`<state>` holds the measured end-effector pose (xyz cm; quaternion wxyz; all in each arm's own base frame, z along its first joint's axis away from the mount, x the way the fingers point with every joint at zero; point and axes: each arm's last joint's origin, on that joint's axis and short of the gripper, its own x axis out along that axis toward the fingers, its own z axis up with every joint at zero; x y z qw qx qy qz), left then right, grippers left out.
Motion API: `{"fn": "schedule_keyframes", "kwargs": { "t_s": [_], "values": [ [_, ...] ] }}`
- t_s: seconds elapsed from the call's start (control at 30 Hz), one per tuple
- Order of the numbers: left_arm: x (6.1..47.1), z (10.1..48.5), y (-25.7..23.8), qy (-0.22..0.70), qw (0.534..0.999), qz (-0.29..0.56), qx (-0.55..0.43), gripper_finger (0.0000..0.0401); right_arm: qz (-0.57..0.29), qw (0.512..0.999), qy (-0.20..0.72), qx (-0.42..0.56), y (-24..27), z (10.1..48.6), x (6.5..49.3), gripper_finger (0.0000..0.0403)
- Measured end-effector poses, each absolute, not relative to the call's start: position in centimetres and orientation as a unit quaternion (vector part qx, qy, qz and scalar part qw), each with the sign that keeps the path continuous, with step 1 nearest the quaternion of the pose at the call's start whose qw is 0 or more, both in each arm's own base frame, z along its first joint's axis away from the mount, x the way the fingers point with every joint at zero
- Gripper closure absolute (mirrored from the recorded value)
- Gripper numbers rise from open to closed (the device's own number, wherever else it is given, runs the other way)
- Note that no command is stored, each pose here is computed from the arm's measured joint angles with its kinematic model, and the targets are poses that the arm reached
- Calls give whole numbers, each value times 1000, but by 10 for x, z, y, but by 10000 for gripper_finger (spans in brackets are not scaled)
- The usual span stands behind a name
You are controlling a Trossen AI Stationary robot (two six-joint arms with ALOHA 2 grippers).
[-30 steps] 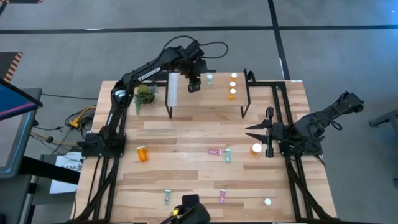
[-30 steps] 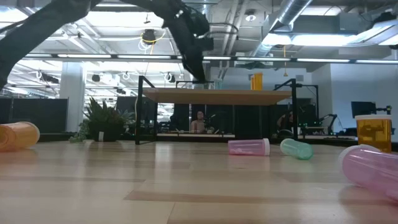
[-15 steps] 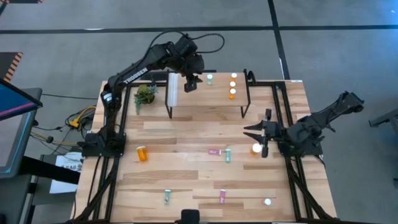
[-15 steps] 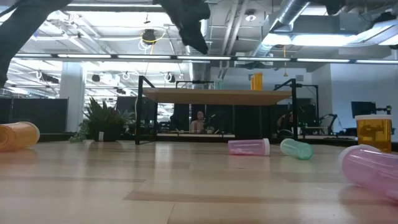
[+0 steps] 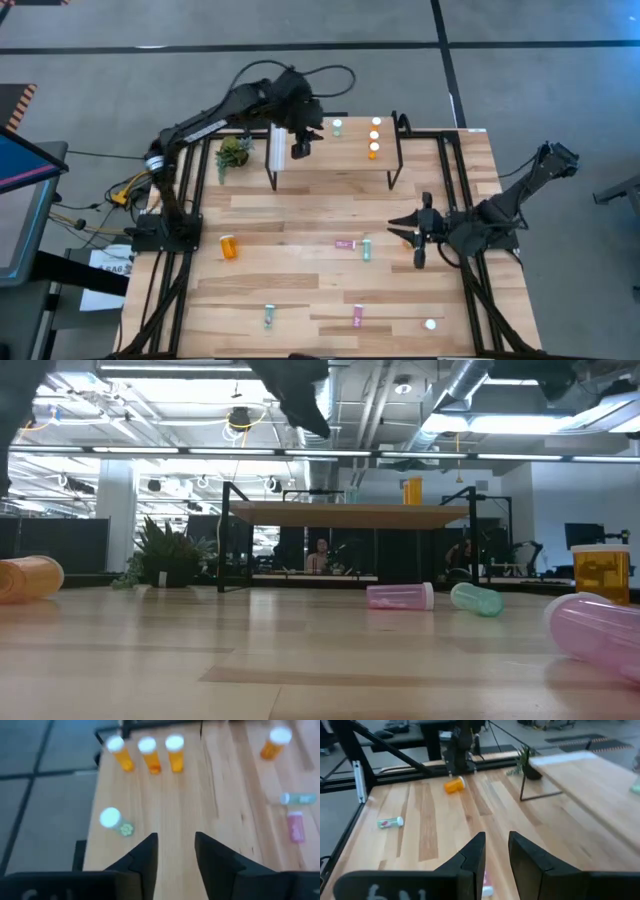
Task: Pick and place medicine bottles onto shelf by color
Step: Put the top blue pill bottle on the shelf aligned with the other blue pill bottle
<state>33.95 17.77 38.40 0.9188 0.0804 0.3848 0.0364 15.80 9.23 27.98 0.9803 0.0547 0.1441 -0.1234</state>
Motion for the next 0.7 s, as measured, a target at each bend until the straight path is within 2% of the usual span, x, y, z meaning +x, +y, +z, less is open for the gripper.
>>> {"fn": "schedule_keyframes", "kwargs": {
  "t_s": [0.13,0.23,0.5,0.6,0.7],
  "values": [
    [311,386,150,334,937,44,87,316,-132,975,162,78,104,267,166,296],
    [284,383,124,257,960,52,96,329,-145,969,177,98,110,256,173,296],
    [227,327,71,14,994,61,90,334,-193,948,191,167,114,232,197,296],
    [215,309,62,-50,993,57,93,334,-192,941,222,170,114,219,205,296],
    [209,300,59,-96,989,64,94,334,-192,920,248,234,107,213,212,296]
  ]
}}
